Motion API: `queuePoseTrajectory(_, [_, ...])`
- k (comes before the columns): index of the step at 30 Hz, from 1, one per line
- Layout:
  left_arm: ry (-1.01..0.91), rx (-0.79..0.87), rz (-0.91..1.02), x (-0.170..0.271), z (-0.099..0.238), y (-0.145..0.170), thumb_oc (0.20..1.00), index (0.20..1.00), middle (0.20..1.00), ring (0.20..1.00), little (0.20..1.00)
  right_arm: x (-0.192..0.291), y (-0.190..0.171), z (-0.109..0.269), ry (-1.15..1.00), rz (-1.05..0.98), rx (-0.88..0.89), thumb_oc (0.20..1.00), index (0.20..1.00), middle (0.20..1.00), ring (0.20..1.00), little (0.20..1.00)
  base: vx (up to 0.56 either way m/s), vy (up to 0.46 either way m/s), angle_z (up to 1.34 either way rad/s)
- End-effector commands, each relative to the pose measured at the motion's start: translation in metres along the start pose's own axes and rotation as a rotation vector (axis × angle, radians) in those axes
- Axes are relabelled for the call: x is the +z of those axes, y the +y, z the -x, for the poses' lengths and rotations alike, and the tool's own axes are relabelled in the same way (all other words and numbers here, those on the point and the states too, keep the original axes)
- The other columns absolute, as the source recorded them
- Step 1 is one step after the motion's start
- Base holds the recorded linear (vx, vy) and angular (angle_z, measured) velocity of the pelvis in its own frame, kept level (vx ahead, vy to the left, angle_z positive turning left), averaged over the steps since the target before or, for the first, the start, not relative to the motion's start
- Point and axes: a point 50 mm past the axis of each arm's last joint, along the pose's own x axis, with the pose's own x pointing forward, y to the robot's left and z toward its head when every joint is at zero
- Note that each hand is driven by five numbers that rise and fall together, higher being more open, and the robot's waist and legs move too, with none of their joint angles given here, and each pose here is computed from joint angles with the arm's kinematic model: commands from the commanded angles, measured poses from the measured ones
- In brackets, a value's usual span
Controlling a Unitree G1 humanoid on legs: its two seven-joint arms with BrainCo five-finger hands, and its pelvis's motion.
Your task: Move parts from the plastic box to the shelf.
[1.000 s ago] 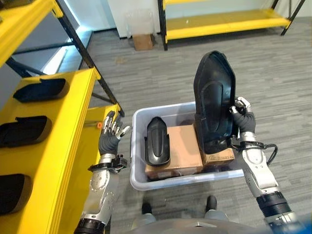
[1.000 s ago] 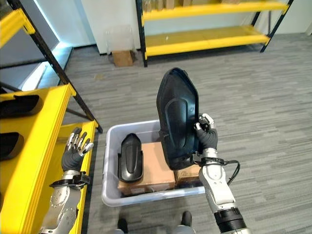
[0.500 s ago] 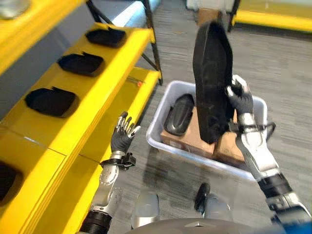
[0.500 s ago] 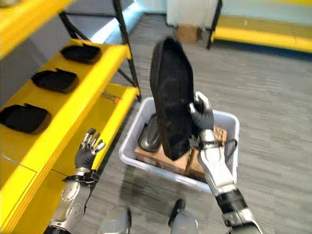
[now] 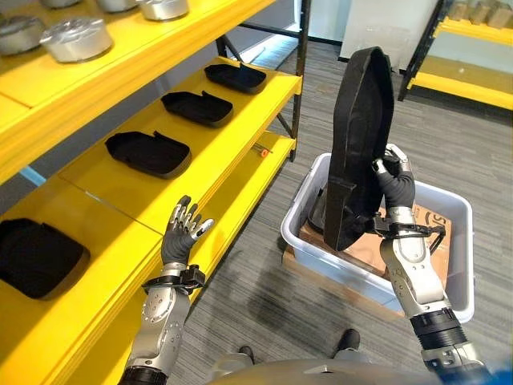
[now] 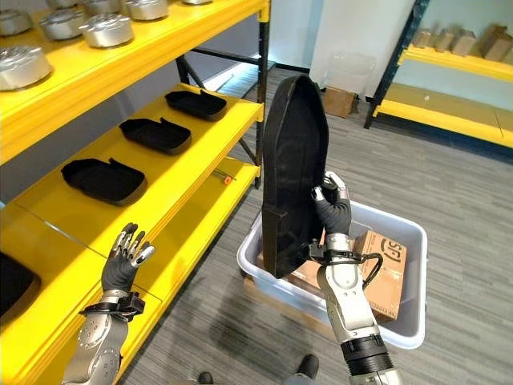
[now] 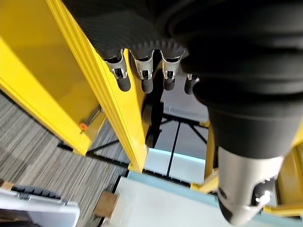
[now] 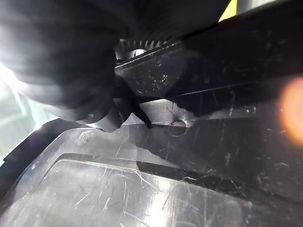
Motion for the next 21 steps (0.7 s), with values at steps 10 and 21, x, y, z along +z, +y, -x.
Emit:
queuePoseTrajectory(10, [-0.177,-0.077,-0.106,0.035,-0.013,-0.011,1.0,1.0,1.0,1.0,1.0,0.014,-0.005,-0.004,-0.078,0.02,0.024,0.2,0.2,0.2,0.2,0.2,-0.04,0.237,0.55])
queuePoseTrajectory(21, [-0.177,-0.116,-0.076,0.032,-0.012,-0.023,1.0,1.0,1.0,1.0,1.0,0.009,-0.009,0.011,-0.041,-0.02,0.078,0.2,0.2,0.2,0.2,0.2,-0.02,-0.041,0.31])
